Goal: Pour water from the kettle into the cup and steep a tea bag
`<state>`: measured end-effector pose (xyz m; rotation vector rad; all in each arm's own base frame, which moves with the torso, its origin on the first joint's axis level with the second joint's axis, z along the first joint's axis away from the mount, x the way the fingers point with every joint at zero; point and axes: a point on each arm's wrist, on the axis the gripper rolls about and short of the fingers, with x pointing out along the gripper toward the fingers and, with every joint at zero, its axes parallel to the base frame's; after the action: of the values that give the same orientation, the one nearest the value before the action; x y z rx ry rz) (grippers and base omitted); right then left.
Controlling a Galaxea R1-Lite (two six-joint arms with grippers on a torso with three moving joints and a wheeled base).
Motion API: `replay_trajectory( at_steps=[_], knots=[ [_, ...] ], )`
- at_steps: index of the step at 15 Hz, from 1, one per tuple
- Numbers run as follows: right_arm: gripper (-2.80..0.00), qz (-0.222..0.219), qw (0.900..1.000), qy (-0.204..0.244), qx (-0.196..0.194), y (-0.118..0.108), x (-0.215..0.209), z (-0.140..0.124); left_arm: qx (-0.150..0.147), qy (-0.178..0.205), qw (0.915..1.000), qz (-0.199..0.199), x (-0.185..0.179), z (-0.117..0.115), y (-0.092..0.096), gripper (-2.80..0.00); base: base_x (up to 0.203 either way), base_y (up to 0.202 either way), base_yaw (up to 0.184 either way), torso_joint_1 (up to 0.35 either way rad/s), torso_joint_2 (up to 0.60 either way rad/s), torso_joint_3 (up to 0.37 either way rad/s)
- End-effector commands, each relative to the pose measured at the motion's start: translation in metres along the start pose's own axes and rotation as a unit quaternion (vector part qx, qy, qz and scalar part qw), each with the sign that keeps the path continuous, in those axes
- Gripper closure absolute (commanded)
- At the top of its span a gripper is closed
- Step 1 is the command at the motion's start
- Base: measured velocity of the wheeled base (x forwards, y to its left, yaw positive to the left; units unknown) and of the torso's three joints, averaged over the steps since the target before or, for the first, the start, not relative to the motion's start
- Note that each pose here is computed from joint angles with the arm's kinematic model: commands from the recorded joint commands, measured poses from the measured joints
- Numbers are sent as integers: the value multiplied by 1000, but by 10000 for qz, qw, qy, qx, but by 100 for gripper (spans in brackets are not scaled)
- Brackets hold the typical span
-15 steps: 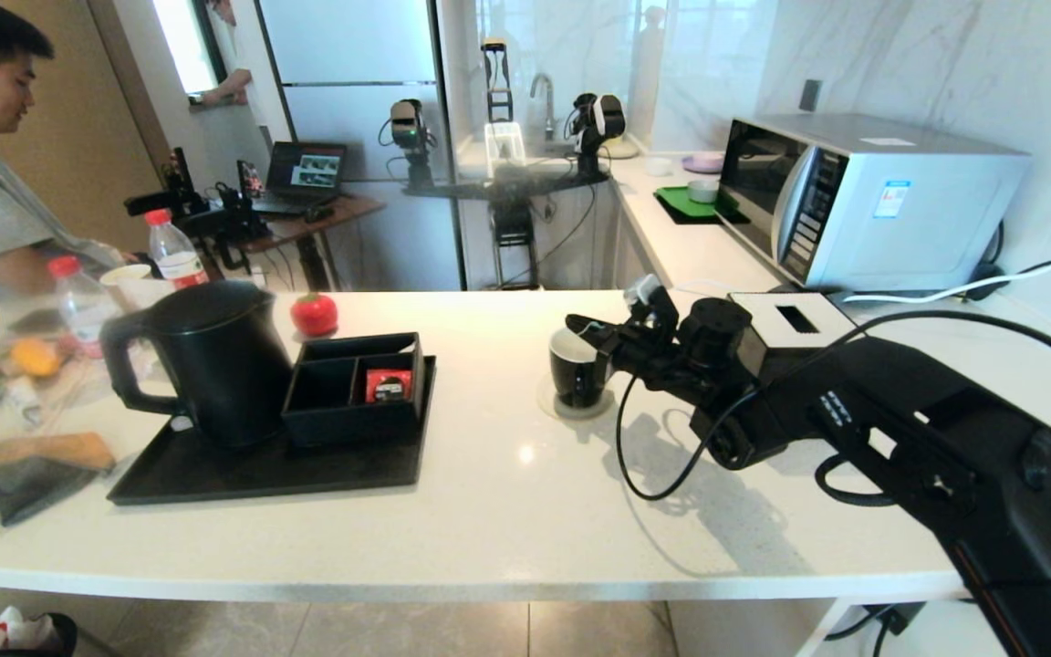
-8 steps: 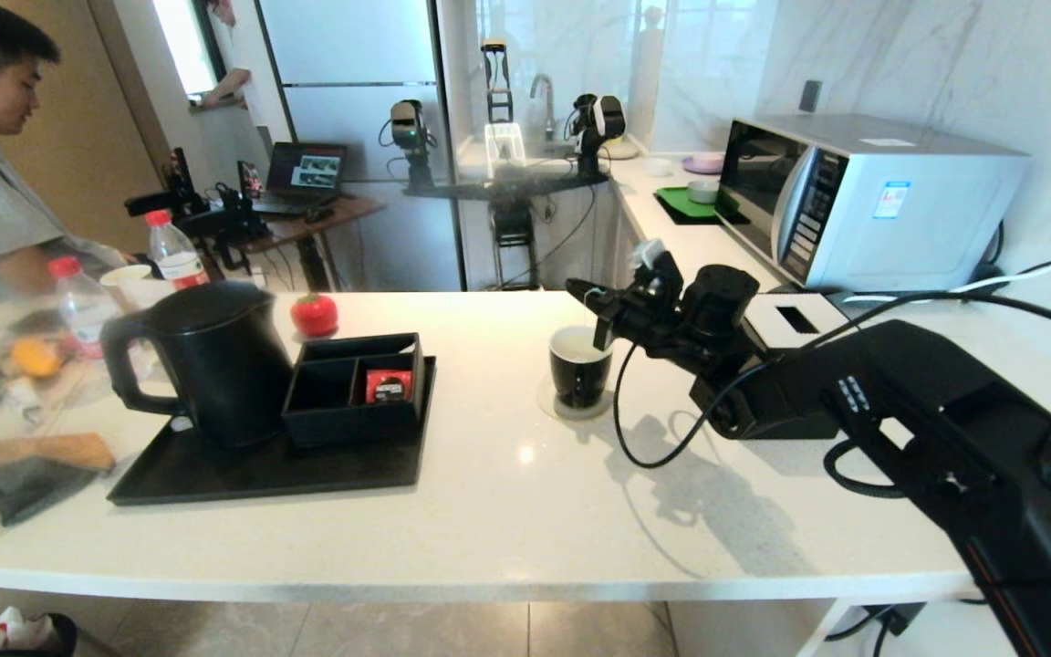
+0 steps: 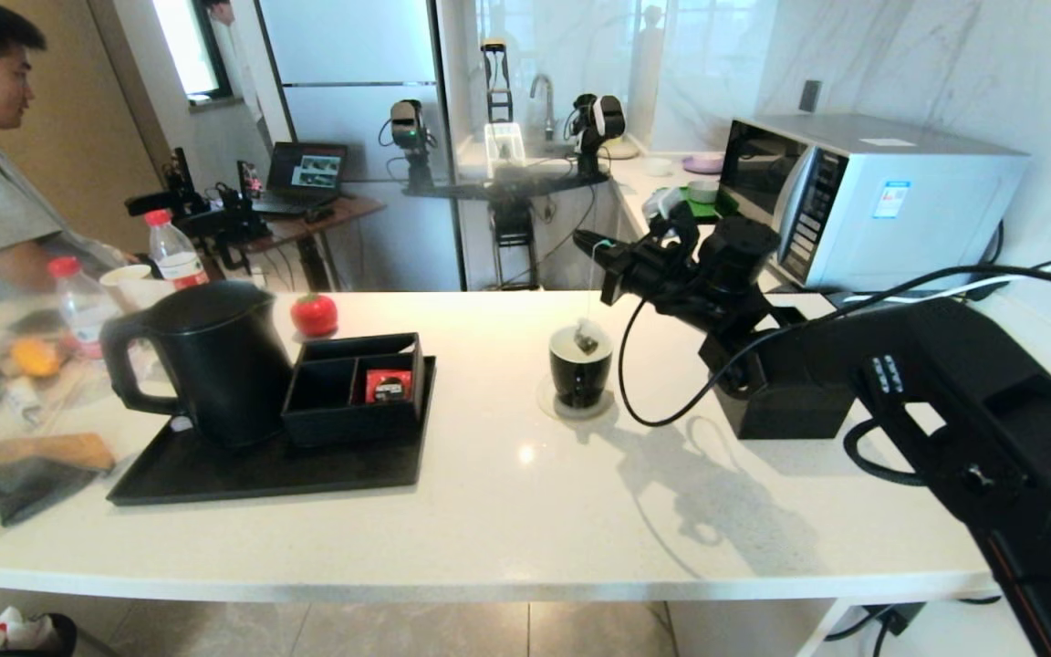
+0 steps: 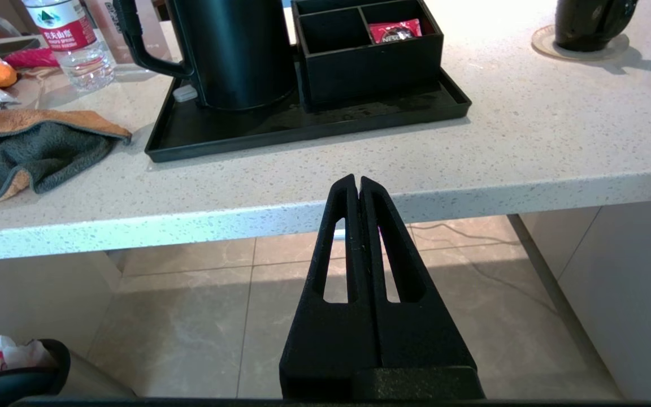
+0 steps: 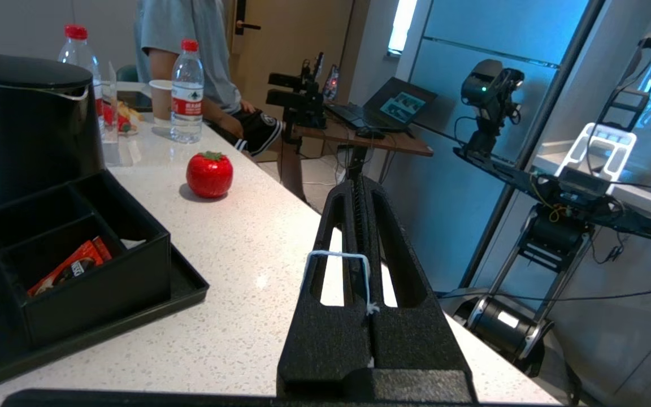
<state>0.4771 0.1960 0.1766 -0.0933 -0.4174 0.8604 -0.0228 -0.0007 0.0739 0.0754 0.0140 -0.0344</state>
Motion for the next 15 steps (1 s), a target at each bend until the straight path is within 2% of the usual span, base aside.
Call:
replay_trajectory(
  at_steps=[1, 5, 15],
  knots=[
    [0, -45, 9999, -91, -83, -6, -3, 10, 6, 0, 10000, 0, 0, 0, 0, 0, 0, 0, 0, 0, 0, 0],
    [0, -141, 9997, -109, -146, -14, -8, 14, 6, 0, 10000, 0, 0, 0, 0, 0, 0, 0, 0, 0, 0, 0],
    [0, -103, 9999, 37, -61, -8, -12, 3, 6, 0, 10000, 0, 0, 0, 0, 0, 0, 0, 0, 0, 0, 0]
  ],
)
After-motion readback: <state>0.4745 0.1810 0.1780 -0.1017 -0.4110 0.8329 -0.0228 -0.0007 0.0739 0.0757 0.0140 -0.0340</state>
